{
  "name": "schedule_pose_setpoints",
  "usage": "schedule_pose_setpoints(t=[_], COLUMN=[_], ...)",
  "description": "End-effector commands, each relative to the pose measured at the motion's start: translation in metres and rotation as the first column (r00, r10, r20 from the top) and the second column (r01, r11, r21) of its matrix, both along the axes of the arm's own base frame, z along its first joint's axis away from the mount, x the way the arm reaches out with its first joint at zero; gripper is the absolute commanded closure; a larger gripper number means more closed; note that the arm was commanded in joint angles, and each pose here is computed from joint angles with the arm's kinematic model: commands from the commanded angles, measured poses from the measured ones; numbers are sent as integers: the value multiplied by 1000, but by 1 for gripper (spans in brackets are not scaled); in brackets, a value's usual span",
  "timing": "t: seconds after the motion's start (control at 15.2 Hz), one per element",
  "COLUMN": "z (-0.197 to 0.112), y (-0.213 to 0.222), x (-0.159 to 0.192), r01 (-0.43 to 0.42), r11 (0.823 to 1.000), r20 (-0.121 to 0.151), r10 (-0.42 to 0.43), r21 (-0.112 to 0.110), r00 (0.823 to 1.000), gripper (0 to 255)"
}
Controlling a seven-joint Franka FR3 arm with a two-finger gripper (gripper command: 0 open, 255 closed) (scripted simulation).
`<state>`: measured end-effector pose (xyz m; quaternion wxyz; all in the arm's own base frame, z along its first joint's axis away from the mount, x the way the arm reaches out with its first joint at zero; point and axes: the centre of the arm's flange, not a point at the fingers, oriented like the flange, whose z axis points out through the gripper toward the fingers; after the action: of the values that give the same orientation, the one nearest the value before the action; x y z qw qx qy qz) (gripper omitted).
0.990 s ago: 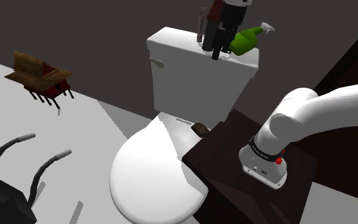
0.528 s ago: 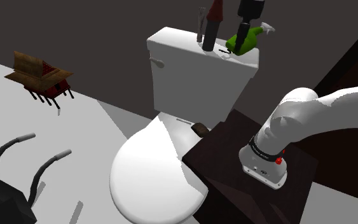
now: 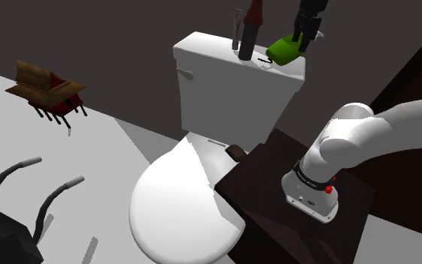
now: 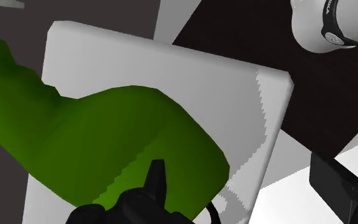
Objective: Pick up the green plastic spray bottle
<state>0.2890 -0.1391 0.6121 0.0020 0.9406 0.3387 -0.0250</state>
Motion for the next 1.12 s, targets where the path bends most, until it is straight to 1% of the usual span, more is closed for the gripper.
schedule_pose_setpoints(t=[0.0,0.13,0.26,0.4,0.59,0.66,1.06], z=[4,10,15,21,29,30,-2], y=[-24,-47,-70,-93,-125,-127,-127], x=[5,10,17,26,43,44,44], r01=[-80,-154,-227,-298,-402,-411,-411], r11=[997,988,974,954,915,911,911], r20=[-5,-9,-13,-19,-27,-28,-28], r10=[80,154,226,298,401,410,410], r21=[-9,-17,-24,-31,-41,-42,-42], r00=[997,988,974,954,915,912,912], gripper=[0,0,0,0,0,0,0])
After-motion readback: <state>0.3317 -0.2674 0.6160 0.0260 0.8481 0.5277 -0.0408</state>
